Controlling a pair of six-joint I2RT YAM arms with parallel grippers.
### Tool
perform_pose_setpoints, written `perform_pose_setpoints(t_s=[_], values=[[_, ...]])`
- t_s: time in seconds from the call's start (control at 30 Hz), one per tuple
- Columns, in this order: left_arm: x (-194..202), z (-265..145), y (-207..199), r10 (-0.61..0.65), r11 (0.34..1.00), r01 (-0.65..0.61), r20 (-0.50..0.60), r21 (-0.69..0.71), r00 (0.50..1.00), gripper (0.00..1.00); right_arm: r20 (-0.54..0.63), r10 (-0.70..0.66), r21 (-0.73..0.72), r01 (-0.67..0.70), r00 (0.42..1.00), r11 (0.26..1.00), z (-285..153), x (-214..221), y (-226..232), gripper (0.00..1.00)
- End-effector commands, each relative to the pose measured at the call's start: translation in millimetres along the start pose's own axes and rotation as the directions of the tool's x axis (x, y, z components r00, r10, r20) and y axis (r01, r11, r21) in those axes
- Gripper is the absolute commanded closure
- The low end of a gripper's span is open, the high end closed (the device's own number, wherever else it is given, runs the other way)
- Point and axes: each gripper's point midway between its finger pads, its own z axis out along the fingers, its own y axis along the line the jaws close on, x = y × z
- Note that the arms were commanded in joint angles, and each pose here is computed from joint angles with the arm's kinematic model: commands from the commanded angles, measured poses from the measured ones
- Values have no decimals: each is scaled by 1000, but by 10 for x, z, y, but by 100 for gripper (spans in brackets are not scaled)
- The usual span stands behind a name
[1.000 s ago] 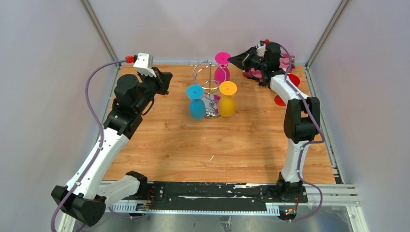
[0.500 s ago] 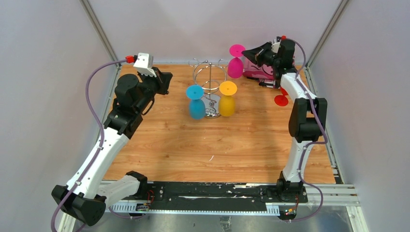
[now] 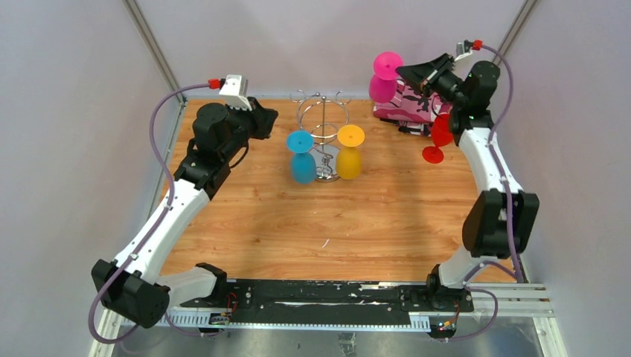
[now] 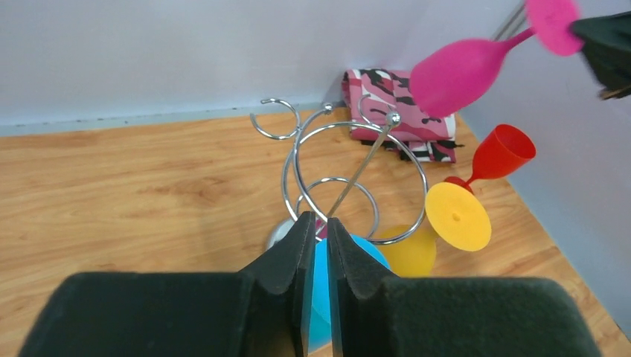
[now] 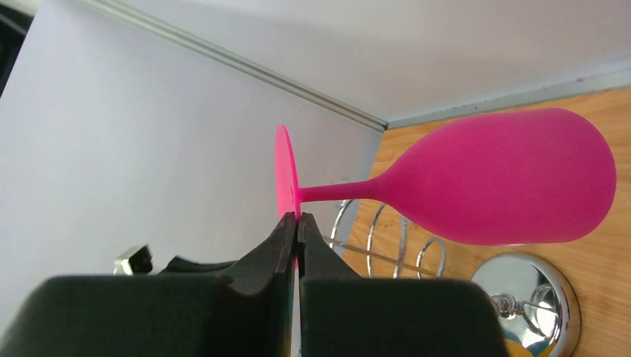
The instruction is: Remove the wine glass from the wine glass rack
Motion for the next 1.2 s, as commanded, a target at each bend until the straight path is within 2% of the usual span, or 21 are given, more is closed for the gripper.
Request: perform_pose_setpoints(t_s=[0.0,0.13,0.27,0.37,0.47,0.5,0.63,0.67,0.77,0.87,1.03,1.17], values=[[-190,77,-262,-46,991,42,25,123,999,81,31,-221,-115,223,975,968,-404,55,696,100],[-507,-23,-543,-131,945,91,109,314,985,76,80,-315,-176,324,946,929,-716,212,1168,100],[-813,-203,-898,-232,832,115,152,542,961,74,123,-362,-292,382,924,877,-988,388,1640,100],[-975,-363,-1150,-259,728,70,179,682,949,68,137,-367,-401,390,920,829,-1154,512,1986,100],[-1051,-536,-1303,-302,606,27,199,795,932,49,130,-360,-502,374,924,780,-1268,621,2274,100],[-1038,-579,-1325,-319,564,26,188,825,929,45,123,-359,-526,367,925,767,-1289,654,2350,100],[-1088,-710,-1241,-447,383,63,126,921,886,42,122,-353,-586,355,927,729,-1355,704,2527,100],[-1069,-651,-1176,-468,357,94,90,929,879,42,127,-350,-599,353,928,719,-1376,707,2562,100],[-896,-294,-1024,-474,368,166,31,915,880,43,121,-326,-653,323,938,686,-1418,742,2683,100],[-812,-113,-955,-482,378,191,16,906,876,43,46,-306,-717,244,951,653,-1316,919,2782,100],[-796,-41,-936,-483,377,198,9,905,876,40,-54,-304,-780,150,951,607,-1108,1241,2878,100],[-774,-51,-942,-476,376,201,2,905,879,38,-81,-298,-793,120,951,597,-1009,1334,2874,100]])
